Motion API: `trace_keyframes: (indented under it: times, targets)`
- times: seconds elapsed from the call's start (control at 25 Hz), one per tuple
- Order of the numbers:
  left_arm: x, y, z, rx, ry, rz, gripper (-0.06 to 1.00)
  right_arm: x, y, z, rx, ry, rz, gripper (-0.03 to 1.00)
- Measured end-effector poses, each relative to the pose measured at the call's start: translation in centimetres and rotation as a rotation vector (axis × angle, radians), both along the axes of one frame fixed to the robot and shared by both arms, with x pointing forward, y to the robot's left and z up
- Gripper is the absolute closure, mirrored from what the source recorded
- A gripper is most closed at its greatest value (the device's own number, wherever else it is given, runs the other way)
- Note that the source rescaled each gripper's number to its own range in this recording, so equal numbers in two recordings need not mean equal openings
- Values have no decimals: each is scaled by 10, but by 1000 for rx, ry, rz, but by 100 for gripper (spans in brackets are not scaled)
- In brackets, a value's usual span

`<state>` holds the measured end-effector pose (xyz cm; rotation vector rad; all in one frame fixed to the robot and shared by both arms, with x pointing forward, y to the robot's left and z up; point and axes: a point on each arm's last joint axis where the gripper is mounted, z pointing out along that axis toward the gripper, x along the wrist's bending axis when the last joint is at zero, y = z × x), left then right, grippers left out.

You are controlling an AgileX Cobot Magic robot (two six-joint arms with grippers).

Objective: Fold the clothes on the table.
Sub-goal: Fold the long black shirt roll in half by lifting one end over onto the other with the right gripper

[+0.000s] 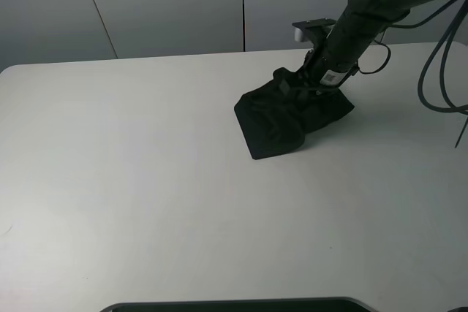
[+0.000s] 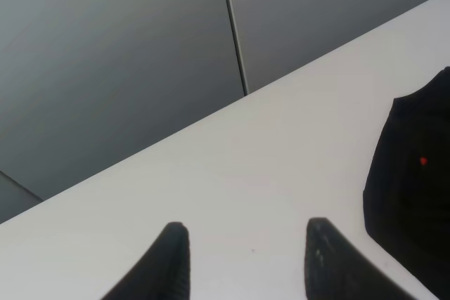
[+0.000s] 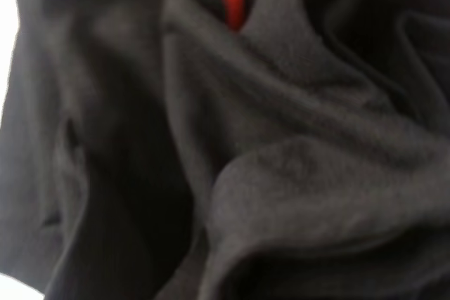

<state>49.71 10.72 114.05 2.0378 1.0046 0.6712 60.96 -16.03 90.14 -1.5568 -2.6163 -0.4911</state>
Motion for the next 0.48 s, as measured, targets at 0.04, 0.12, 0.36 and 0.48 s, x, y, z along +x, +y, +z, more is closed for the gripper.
trace_keyframes:
  times: [0.04, 0.12, 0.36, 0.48]
  targets:
    - [0, 0, 0, 0, 0, 0, 44, -1, 2, 0, 23, 8, 19, 75]
    - [0, 0, 0, 0, 0, 0, 44, -3, 7, 2, 79, 24, 35, 55]
    - [0, 0, 0, 0, 0, 0, 44, -15, 21, 9, 256, 102, 180, 16]
    - [0, 0, 0, 0, 0, 0, 44, -21, 35, 20, 452, 129, 250, 15]
